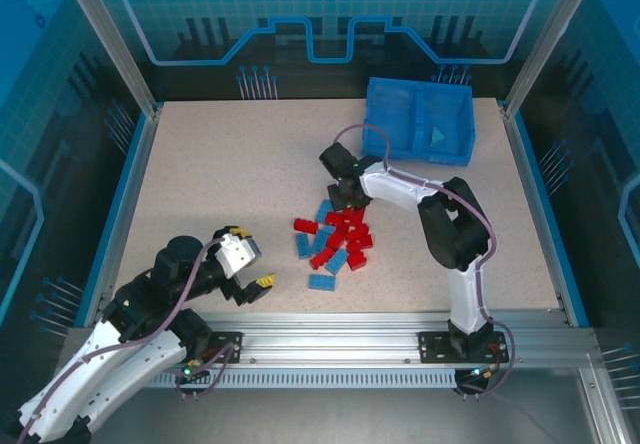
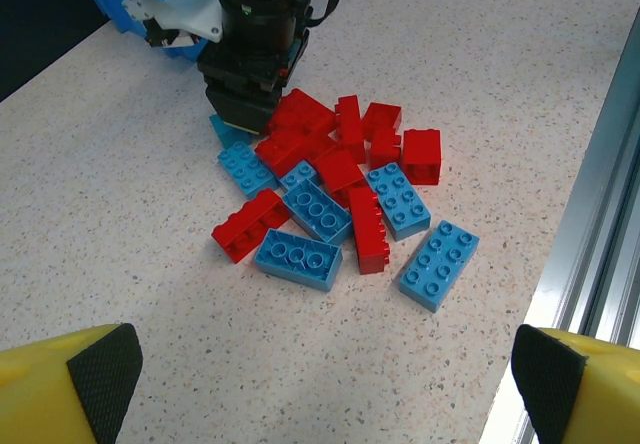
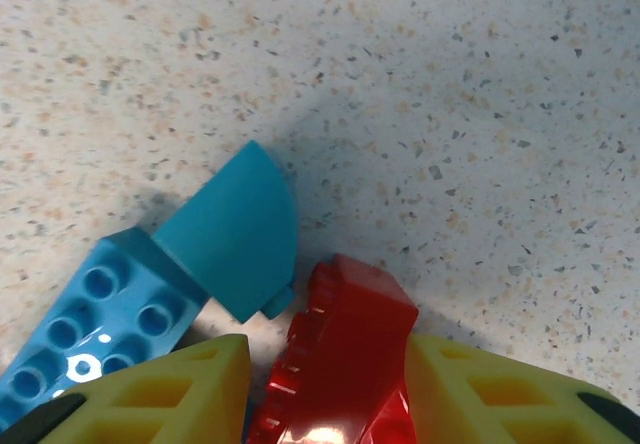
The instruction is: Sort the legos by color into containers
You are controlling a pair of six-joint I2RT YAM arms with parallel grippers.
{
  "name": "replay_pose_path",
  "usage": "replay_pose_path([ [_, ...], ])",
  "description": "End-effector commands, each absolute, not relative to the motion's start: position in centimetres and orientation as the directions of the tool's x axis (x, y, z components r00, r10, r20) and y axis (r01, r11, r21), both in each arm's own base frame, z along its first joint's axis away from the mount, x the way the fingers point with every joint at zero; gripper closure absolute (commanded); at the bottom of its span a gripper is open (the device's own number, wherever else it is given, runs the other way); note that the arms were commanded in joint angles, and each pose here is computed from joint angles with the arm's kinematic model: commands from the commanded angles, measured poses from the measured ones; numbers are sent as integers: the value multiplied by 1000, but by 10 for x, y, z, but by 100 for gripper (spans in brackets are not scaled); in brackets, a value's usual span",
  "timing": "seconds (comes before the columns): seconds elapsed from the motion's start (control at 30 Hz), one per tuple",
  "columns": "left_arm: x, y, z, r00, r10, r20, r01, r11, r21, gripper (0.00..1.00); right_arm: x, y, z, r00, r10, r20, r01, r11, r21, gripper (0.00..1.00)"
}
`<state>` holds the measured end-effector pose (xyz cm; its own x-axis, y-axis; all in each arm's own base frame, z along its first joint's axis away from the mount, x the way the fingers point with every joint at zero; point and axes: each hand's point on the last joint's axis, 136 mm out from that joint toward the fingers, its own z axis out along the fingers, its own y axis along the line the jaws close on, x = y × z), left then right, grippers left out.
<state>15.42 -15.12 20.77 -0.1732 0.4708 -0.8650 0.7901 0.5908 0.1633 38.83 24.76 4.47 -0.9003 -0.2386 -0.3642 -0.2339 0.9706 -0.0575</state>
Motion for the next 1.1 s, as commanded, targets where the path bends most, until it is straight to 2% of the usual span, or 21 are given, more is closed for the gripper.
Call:
replay_pose_path([
  [0.0,153,-153,213,-125,470,-874,795,575,195,1,381,242,36,-913,-231,-335,-203,972,-117,52],
  [0.13,153,-153,212,-125,469,-874,797,572,193,1,379,241,27,-921,-218,-322,-195,976,-102,50],
  [0.3,153,-153,213,-125,468,-875,796,574,193,1,383,247,16,-933,-204,-298,-195,979,-60,61],
  [0.47,153,-152,212,-126,469,-874,794,576,195,1,389,247,25,-931,-180,-317,-174,984,-49,69],
  [0.67,153,-152,212,-125,468,-875,794,576,195,1,393,238,86,-870,-158,-467,-162,986,-32,80],
  [0.9,153,-153,213,-122,467,-876,796,573,195,1,411,199,189,-690,-152,-708,-121,988,-95,80],
  [1.07,152,-153,215,-116,465,-878,796,572,197,1,452,158,228,-612,-129,-780,-66,992,-112,80],
])
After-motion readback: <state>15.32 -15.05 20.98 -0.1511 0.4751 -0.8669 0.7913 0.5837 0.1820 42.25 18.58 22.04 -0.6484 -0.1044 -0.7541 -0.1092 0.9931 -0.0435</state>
